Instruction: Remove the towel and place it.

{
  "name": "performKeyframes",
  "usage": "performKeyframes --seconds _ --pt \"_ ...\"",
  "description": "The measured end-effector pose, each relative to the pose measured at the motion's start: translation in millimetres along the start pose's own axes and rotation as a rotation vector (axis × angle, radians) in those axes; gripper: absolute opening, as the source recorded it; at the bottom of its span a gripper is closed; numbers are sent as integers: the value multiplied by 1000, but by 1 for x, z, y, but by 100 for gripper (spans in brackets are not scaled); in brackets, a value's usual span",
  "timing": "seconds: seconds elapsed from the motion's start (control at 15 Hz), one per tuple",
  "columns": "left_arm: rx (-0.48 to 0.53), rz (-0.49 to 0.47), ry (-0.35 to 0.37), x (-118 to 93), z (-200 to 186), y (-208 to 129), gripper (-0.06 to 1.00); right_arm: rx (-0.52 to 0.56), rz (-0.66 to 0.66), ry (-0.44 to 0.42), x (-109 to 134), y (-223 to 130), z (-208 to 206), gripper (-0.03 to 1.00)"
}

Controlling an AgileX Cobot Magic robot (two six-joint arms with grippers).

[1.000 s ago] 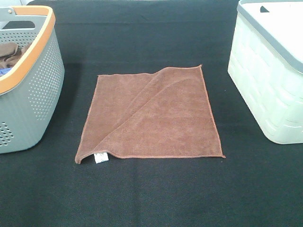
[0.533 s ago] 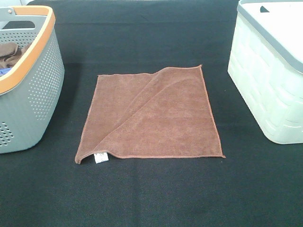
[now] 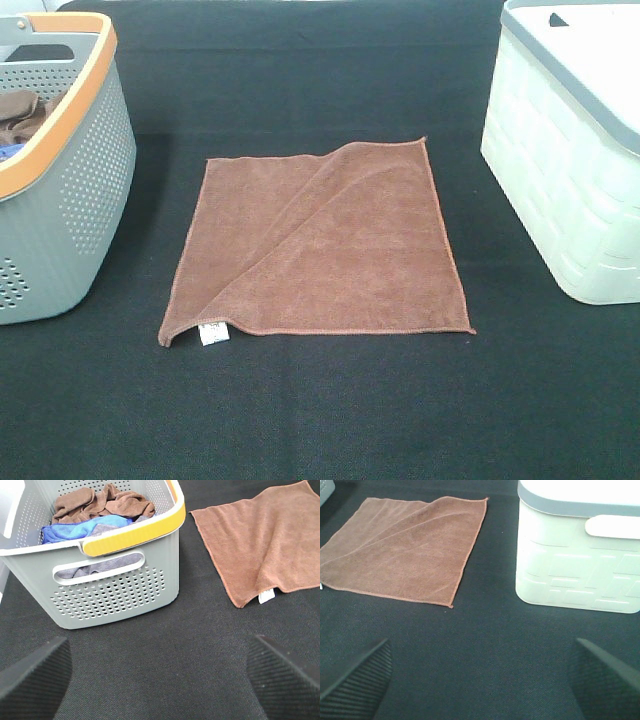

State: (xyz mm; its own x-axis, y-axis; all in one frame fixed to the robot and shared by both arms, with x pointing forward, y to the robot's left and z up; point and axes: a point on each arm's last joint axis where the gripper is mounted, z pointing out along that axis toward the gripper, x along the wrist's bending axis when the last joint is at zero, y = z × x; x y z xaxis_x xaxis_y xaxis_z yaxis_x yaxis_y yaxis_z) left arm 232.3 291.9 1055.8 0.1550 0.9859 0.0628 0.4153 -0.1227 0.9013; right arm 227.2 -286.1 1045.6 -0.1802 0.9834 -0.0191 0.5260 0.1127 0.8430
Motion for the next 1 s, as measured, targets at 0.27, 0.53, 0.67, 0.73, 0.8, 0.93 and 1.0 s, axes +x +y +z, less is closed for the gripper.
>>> performKeyframes --seconds 0.27,0.53,0.67,0.73,0.8,0.93,1.0 --pt "0 0 0 0 0 0 90 -4 -1 0 0 0 0 89" --pt "0 0 0 0 0 0 90 -4 0 0 0 0 0 89" --pt "0 0 0 0 0 0 90 -4 0 0 0 0 0 89" --pt "0 0 0 0 0 0 90 -4 0 0 0 0 0 89" --pt "0 0 0 0 0 0 90 -4 0 0 0 0 0 89" --pt "0 0 0 0 0 0 90 -4 0 0 0 0 0 89" --pt "0 0 0 0 0 0 90 -4 0 0 0 0 0 89"
